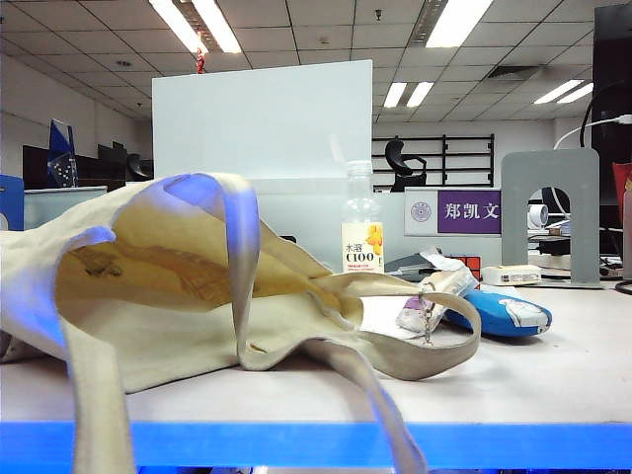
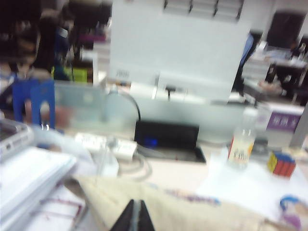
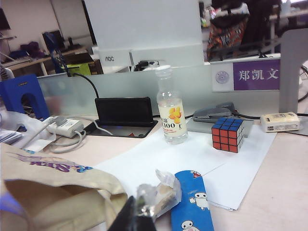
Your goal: Take the glasses case out of the canvas bag and put it on the table.
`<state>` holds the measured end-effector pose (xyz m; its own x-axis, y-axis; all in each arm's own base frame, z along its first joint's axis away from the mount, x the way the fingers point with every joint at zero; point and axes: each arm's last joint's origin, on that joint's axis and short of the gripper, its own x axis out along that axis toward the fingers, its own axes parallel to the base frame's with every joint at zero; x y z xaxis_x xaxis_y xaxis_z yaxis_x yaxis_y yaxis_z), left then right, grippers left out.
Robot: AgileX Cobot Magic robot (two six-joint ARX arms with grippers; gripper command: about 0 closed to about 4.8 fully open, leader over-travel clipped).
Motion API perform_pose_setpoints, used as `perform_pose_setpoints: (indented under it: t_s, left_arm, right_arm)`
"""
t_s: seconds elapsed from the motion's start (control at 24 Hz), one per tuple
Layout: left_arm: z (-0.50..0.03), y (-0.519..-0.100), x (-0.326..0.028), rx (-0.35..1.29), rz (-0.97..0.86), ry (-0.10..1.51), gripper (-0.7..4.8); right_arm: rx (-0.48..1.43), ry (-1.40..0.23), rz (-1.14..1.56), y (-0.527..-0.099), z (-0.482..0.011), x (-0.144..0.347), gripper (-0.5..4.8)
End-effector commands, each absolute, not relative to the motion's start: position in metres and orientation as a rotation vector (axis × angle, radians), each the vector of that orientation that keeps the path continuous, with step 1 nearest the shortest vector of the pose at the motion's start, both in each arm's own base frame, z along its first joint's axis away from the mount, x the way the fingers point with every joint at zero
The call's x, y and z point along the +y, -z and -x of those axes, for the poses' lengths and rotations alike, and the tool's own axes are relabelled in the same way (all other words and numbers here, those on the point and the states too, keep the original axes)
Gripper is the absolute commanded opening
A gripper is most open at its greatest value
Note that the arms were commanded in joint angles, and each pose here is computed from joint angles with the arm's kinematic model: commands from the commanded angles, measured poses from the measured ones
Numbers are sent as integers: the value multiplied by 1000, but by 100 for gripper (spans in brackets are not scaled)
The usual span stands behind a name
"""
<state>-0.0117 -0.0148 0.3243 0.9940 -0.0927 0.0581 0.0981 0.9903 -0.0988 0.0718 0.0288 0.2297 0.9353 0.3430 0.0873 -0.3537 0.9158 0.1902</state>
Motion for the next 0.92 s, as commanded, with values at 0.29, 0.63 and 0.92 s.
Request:
perform_pose_setpoints:
  t_s: [0.29,0.63,0.92]
  left_arm:
    - [-51,-286,3,-333,194,167,-6]
    - [-81,-224,15,-382,213,109,-6]
    - [-93,-187,16,-209,-6,90,-6]
  right_arm:
    - [-102,-357,-218,-197,-85,34,-8]
    - [-44,-262,-183,-171,-91,34,-6]
    - [-82,-252,-95,-174,-91,33,-5]
